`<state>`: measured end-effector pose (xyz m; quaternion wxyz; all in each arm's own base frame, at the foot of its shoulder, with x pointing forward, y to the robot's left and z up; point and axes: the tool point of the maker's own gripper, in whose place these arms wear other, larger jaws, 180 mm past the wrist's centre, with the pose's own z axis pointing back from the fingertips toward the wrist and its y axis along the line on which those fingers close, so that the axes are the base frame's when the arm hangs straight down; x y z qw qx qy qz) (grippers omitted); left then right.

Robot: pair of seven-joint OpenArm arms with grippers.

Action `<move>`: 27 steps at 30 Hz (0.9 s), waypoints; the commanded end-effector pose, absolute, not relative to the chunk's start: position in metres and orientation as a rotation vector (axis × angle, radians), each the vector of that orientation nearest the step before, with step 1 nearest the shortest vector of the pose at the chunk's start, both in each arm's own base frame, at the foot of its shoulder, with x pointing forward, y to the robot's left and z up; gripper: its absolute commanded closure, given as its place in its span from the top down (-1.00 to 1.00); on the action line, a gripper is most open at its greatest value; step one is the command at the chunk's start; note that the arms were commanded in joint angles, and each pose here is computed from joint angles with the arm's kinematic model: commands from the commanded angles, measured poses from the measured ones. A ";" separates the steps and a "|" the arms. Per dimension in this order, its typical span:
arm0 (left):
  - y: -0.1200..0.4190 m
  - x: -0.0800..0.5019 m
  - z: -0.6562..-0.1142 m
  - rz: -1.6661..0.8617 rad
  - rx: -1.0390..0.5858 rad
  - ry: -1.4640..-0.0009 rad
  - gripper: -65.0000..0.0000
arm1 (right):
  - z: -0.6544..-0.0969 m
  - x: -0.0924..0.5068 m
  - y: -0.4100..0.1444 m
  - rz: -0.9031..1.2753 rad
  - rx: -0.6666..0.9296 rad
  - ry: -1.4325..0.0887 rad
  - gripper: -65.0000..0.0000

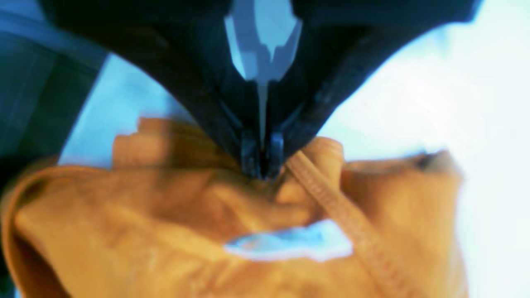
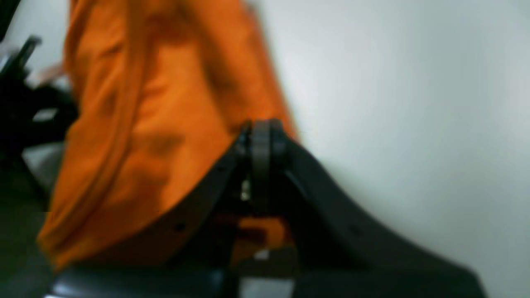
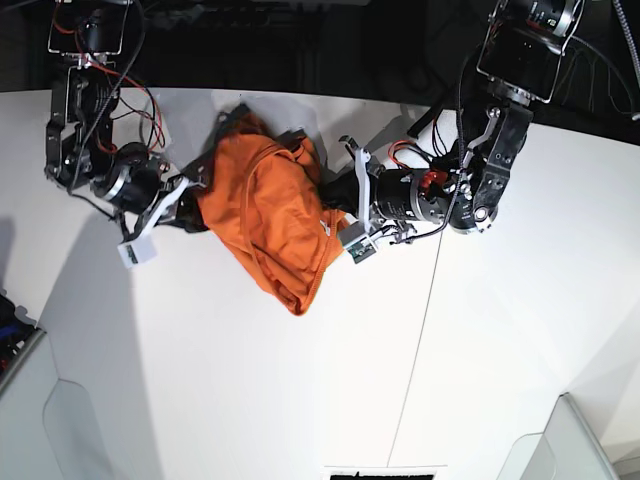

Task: Layout the t-shirt on the table in an organized manner, then fold the t-shirt properly
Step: 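Press and tuck the folded bundle with both grippers, then tuck the bundle edge with the left gripper, then withdraw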

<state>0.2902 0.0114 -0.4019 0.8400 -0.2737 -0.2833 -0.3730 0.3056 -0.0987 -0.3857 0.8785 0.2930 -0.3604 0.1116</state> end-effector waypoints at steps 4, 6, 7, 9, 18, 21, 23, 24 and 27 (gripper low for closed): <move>0.011 0.325 -0.382 -0.782 -0.576 -0.671 -0.91 | -0.363 0.292 -0.080 0.253 0.663 -0.824 -1.00; 0.012 0.335 -0.375 -0.787 -0.565 -0.688 -0.91 | -0.365 0.284 -0.075 0.246 0.673 -0.817 -1.00; 0.014 0.339 -0.373 -0.791 -0.558 -0.695 -0.91 | -0.366 0.281 -0.072 0.242 0.680 -0.813 -1.00; 0.017 0.346 -0.367 -0.801 -0.540 -0.702 -0.91 | -0.367 0.277 -0.069 0.231 0.690 -0.808 -1.00; 0.045 0.360 -0.322 -0.834 -0.462 -0.804 -0.91 | -0.353 0.288 -0.096 0.177 0.634 -0.880 -1.00; 0.052 0.362 -0.298 -0.822 -0.480 -0.873 -0.91 | -0.348 0.295 -0.126 0.122 0.571 -0.922 -1.00; 0.049 0.361 -0.285 -0.814 -0.518 -0.914 -0.91 | -0.348 0.296 -0.147 0.096 0.521 -0.932 -1.00; 0.045 0.359 -0.279 -0.805 -0.553 -0.930 -0.91 | -0.347 0.296 -0.156 0.087 0.498 -0.935 -1.00; 0.019 0.349 -0.274 -0.792 -0.669 -0.926 -0.91 | -0.346 0.297 -0.180 0.078 0.435 -0.941 -1.00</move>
